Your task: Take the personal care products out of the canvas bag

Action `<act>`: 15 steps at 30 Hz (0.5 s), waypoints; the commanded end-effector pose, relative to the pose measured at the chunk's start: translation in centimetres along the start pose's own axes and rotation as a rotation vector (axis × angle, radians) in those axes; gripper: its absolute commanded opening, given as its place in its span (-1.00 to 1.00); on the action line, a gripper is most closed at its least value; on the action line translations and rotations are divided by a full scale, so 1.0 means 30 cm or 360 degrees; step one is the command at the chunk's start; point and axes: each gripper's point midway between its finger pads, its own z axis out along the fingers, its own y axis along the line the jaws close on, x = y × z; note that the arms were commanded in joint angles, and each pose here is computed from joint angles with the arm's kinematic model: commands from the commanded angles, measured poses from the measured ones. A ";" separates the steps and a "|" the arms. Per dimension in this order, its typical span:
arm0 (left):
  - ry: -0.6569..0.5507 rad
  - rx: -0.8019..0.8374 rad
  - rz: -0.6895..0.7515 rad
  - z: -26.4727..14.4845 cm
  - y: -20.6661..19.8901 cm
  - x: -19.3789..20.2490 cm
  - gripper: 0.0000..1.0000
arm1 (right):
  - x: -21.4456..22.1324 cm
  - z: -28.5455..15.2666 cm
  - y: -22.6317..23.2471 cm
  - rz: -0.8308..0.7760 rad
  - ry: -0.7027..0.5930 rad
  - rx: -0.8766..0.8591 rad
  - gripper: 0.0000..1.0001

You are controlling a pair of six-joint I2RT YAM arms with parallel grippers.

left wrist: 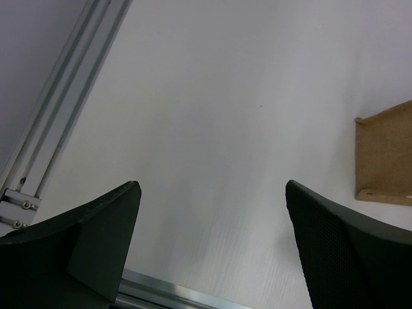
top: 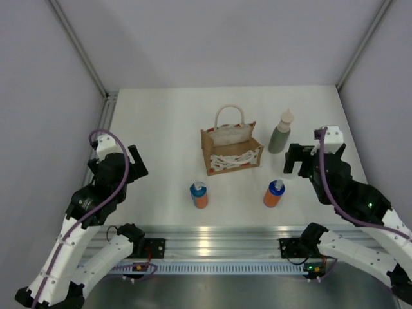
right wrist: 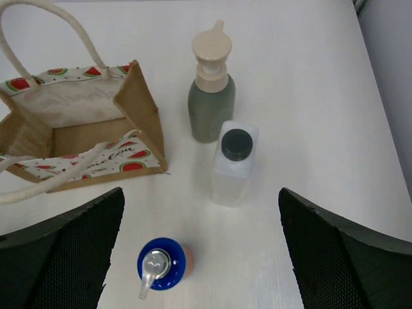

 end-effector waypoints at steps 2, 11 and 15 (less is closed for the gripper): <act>-0.0177 0.0074 -0.0005 -0.059 -0.001 -0.122 0.97 | 0.003 -0.105 -0.157 0.0046 0.0023 0.0162 0.99; -0.0196 0.0357 0.0115 -0.142 -0.049 -0.140 0.96 | 0.019 -0.208 -0.285 0.0074 0.0004 0.0229 0.99; -0.0193 0.0358 0.0117 -0.140 -0.037 -0.116 0.97 | -0.002 -0.246 -0.327 0.0109 -0.0039 0.0247 0.99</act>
